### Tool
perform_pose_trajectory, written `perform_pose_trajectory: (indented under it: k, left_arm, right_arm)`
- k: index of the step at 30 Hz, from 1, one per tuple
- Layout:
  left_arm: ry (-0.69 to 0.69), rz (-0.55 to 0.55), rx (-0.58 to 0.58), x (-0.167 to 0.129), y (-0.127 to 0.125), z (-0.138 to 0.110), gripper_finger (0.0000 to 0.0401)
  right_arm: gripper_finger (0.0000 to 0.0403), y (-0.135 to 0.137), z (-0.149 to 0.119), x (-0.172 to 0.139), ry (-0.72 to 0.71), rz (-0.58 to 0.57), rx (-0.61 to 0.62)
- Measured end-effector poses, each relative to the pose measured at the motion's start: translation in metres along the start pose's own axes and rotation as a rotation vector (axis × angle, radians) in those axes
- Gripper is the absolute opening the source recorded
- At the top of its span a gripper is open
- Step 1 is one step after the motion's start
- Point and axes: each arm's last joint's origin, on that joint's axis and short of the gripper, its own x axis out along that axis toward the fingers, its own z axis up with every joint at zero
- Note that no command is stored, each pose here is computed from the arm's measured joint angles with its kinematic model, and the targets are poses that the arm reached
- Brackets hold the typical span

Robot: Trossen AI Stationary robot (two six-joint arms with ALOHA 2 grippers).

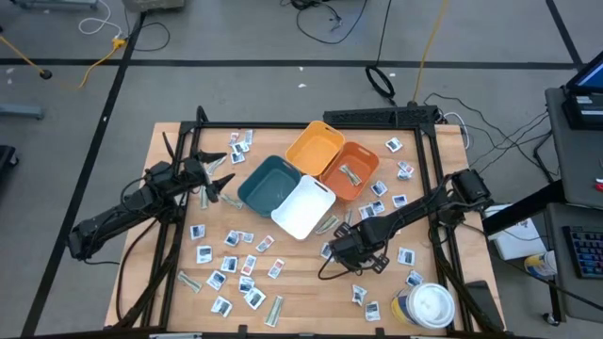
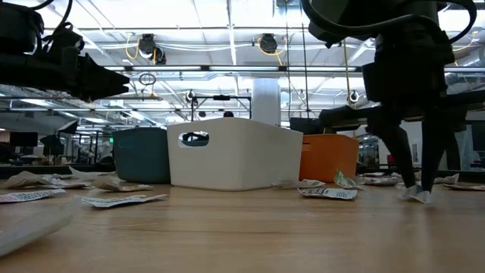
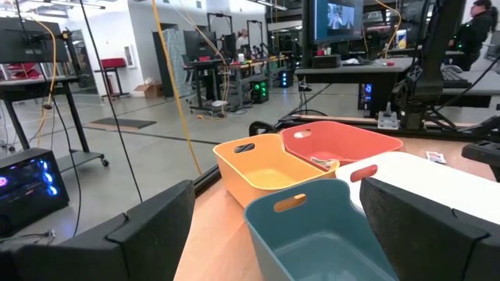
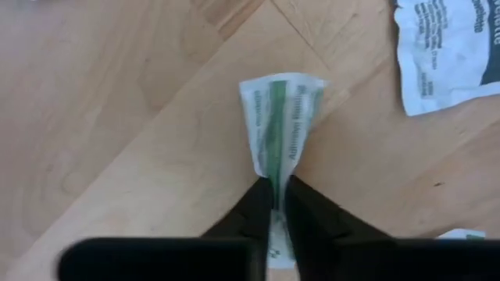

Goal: Pick & Place First Aid Supplies
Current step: Put the green bandage pack into the orange bin

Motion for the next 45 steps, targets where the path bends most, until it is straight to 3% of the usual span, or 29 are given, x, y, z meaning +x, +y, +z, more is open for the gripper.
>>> perform_pose_trajectory:
  k: [8,15,20,27,35,39,45]
  left_arm:
    - [0.0,0.0,0.0,0.0,0.0,0.0,0.0367]
    - [0.0,0.0,0.0,0.0,0.0,0.0,0.0367]
    - [0.0,0.0,0.0,0.0,0.0,0.0,0.0367]
    - [0.0,0.0,0.0,0.0,0.0,0.0,0.0367]
    - [0.0,0.0,0.0,0.0,0.0,0.0,0.0367]
    - [0.0,0.0,0.0,0.0,0.0,0.0,0.0367]
    - [0.0,0.0,0.0,0.0,0.0,0.0,0.0367]
  right_arm:
    - [0.0004,-0.001,-0.002,-0.016,-0.012,-0.005,0.059]
    - [0.0003,-0.009,-0.005,-0.055,-0.053,-0.022,0.223]
    - [0.0002,-0.021,-0.007,-0.083,-0.086,-0.032,0.404]
    - [0.0001,-0.045,-0.018,-0.115,-0.095,-0.031,0.747]
    - [0.0001,-0.067,-0.035,-0.137,-0.146,-0.035,1.106]
    - [0.0001,-0.072,-0.042,-0.142,-0.167,-0.033,1.229]
    - [0.0001,-0.088,-0.061,-0.147,-0.183,-0.045,1.312]
